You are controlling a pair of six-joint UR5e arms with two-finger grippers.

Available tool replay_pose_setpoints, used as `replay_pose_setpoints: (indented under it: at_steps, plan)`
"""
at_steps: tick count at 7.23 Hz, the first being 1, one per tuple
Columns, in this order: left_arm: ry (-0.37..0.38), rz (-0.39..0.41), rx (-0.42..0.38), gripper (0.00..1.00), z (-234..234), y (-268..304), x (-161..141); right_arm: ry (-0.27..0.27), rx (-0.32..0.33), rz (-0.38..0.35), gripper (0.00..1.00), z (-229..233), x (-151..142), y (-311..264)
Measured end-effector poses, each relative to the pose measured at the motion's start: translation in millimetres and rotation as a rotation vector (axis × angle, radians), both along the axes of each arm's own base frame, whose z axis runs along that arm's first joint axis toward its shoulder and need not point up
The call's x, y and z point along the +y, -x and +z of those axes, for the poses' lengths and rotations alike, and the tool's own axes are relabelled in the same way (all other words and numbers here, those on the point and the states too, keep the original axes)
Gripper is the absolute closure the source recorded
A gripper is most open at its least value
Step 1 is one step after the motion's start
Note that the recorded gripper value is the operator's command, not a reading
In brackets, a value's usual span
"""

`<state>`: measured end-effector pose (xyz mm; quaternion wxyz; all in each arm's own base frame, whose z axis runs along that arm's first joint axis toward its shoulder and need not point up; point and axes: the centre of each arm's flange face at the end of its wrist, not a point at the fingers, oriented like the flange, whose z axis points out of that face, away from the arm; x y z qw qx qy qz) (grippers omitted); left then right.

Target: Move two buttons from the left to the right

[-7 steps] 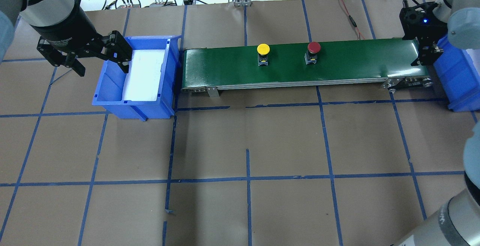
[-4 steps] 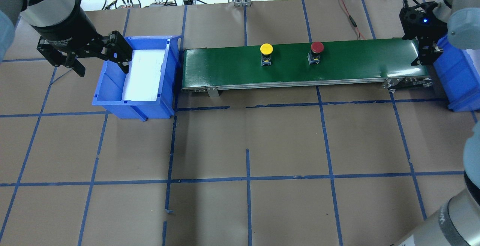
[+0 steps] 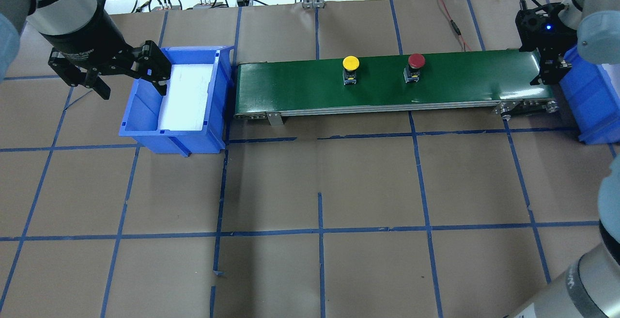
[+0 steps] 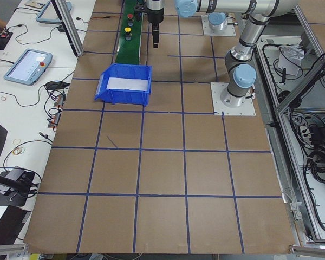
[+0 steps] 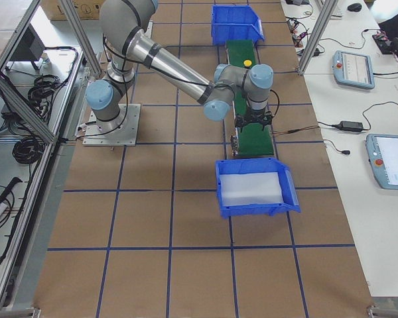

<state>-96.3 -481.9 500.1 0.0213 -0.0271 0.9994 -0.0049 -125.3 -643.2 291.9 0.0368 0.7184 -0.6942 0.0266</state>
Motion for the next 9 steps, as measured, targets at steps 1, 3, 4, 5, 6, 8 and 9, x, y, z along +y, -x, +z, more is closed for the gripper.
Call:
replay_pose_setpoints:
  at_steps: [1, 3, 4, 5, 6, 8, 9]
  plan:
    - [-0.003, -0.001, 0.000, 0.00, -0.6, 0.2, 0.3, 0.002, 0.001, 0.000, 0.01, 0.0, -0.3, 0.1]
    - [-0.011, -0.003, -0.002, 0.00, -3.1, 1.3, 1.8, 0.004, 0.001, 0.000, 0.01, 0.4, -0.4, 0.1]
    - [-0.015, -0.004, -0.002, 0.00, -4.8, 1.5, 2.3, 0.005, 0.001, 0.000, 0.01, 0.2, -0.4, 0.1]
    - [-0.019, -0.004, -0.002, 0.00, -7.2, 1.7, 2.7, 0.009, 0.003, 0.000, 0.01, 0.2, -0.9, 0.2]
    - [-0.025, -0.004, -0.002, 0.00, -9.7, 1.7, 3.0, 0.017, 0.006, 0.000, 0.01, -0.1, -1.9, 0.6]
    - [-0.027, -0.003, -0.001, 0.00, -9.8, 1.5, 2.8, 0.020, 0.004, 0.001, 0.01, -4.3, -3.8, 1.1]
    - [-0.019, -0.001, -0.002, 0.00, -4.6, 0.6, 2.9, 0.020, -0.003, 0.001, 0.01, -6.7, -4.6, 0.8]
